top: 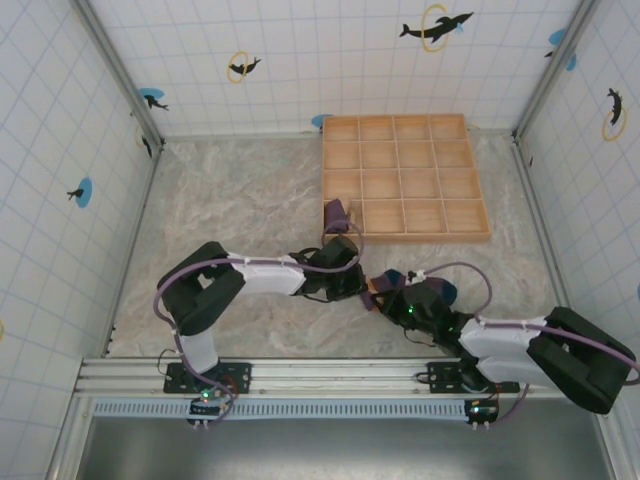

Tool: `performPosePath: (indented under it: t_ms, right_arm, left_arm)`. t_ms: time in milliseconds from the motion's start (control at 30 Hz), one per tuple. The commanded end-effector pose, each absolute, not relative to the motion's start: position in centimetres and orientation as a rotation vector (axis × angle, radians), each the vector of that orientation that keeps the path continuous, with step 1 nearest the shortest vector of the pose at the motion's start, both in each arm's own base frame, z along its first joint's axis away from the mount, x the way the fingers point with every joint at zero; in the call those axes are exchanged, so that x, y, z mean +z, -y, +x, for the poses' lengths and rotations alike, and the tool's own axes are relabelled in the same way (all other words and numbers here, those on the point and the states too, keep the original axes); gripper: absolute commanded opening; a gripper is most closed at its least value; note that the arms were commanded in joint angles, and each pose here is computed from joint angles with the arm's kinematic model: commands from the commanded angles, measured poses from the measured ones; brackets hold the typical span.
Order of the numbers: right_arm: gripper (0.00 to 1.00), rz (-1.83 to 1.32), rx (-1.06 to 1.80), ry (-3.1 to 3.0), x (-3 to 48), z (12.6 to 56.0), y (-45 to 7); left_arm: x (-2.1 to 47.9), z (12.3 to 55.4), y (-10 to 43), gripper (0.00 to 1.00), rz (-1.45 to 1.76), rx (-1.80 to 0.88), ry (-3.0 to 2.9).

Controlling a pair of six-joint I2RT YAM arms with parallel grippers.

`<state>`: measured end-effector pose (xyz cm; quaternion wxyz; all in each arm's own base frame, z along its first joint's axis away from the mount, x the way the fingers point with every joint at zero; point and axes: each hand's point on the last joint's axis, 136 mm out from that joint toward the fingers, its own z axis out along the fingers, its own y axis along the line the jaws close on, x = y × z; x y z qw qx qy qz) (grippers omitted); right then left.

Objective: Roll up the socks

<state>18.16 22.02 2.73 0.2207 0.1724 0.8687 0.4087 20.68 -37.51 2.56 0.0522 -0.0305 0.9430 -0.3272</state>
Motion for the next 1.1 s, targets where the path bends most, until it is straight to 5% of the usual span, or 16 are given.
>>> performPosePath:
  t_ms: [0, 133, 300, 600, 1067]
  right_arm:
    - [0.39, 0.288, 1.058, -2.462, 2.5, 18.3, -23.3]
    - [0.57, 0.127, 1.058, -2.433, 4.5, 19.3, -25.5]
    - [0.66, -0.039, 0.882, -2.431, 5.8, 20.7, -25.6]
    - [0.67, -0.345, 0.755, -2.314, 7.7, 21.0, -26.1]
    - [0.68, -1.023, 0.548, -1.856, 8.0, 14.3, -29.2]
  left_arm:
    - [1.0, 22.6, 30.4, 0.00, -0.290, -0.671, -2.883]
    - [1.6, 21.8, 27.8, 0.00, -0.384, -0.619, -2.871]
    - [2.3, 20.3, 25.8, 0.00, -0.494, -0.653, -2.839]
    - [2.0, 17.9, 24.0, 0.00, -0.703, -0.660, -2.790]
    - [2.3, 17.7, 28.1, 0.00, -0.656, -0.663, -2.849]
